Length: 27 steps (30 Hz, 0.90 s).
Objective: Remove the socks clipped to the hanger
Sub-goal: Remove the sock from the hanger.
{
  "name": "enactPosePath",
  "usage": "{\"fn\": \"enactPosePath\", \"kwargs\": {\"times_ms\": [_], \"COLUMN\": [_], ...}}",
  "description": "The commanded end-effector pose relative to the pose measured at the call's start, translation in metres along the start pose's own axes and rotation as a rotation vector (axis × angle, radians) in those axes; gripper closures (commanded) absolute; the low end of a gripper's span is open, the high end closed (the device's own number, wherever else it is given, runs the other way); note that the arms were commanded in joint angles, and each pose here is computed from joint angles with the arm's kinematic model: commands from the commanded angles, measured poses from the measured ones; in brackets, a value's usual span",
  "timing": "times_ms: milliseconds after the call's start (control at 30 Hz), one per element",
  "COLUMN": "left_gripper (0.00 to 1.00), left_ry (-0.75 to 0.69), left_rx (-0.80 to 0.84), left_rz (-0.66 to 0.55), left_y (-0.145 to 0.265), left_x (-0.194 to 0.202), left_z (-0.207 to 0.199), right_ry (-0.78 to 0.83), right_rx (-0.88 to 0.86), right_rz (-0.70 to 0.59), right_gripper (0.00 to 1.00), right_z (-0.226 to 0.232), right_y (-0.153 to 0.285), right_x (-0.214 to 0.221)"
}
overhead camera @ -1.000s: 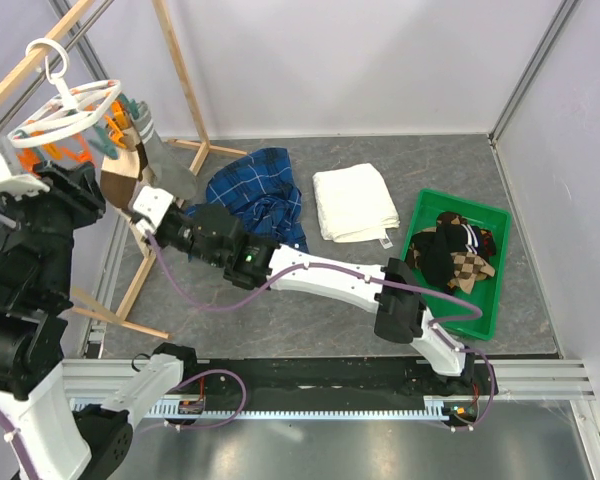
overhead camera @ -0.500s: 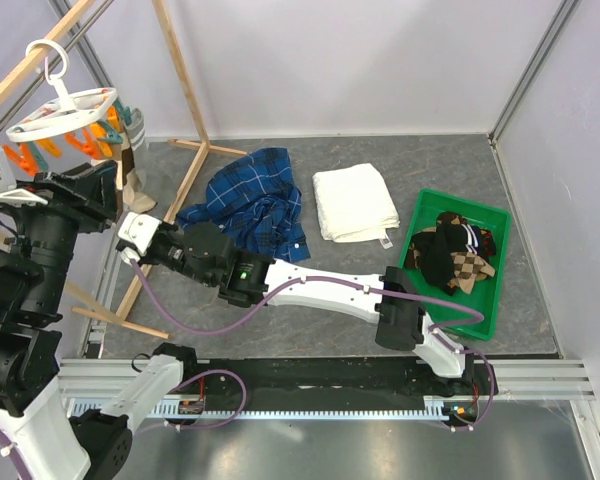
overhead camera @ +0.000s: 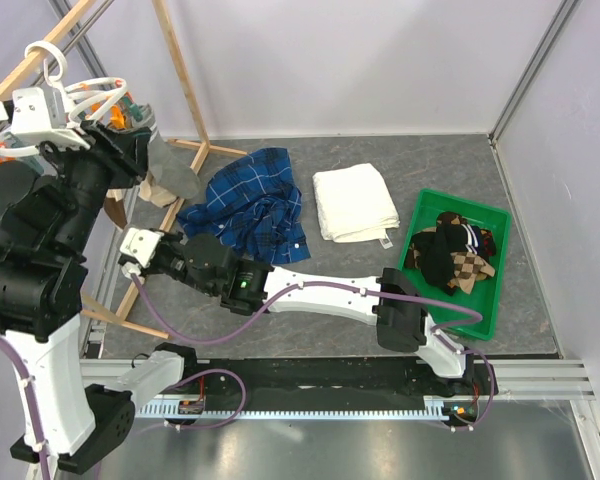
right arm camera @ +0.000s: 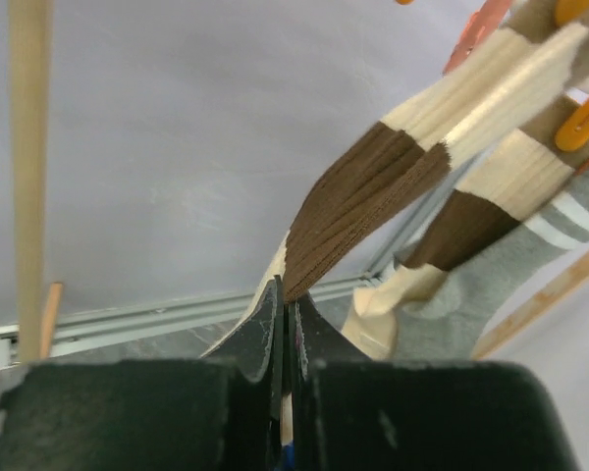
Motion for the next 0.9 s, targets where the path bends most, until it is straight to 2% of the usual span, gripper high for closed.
{"fn": "enactPosePath", "kwargs": {"times_ms": [0,67,233,467,567,733,867], "left_gripper": [0.51,0.52,0.52,0.53,0.52,0.51,0.53], "left_ry": [-0.045,-0.063,-0.135,-0.167,-0.145,-0.062,-0.071], "left_rx": [-0.105,-0.187,-0.394,-0.545,-0.558,-0.441,-0.447], "left_rz": [-0.058,-0.057,-0.014,0.012,-0.001,-0.012,-0.009], "left_y": [0.005,0.004,-0.009,-0.013,-0.011,-0.006,-0.012], "left_x": [-0.01,-0.008,0.009,0.01,0.007,0.005,0.006], "left_z": [0.008,0.016,0.037,0.047,0.047,0.036,0.036], "right_ry": [0.059,0.071,0.07,0.088,0.081,0.063,0.046], "right_rx": [0.226,0.279,0.287,0.323,0.324,0.295,0.294], "right_rz": [0.042,0.067,0.044,0.071,0.065,0.04,0.024], "right_gripper": [1.0,1.0,1.0,1.0,1.0,1.0,1.0], "right_z": [-0.034,-0.041,-0.053,-0.057,-0.059,-0.058,-0.059], "right_y": [0.01,0.01,0.012,0.012,0.012,0.014,0.018], "right_x": [-0.021,-0.016,-0.011,-0.005,-0.007,-0.011,-0.019]}}
Point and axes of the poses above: each gripper's point midway between its finger pads, its own y axis back along the fingers, its own z axis along the line the jaws close on, x = y × z, the point moved 10 cm from there along y, back along the fingers, and after that the axes turned 5 degrees about y, right-handed, at the moved point
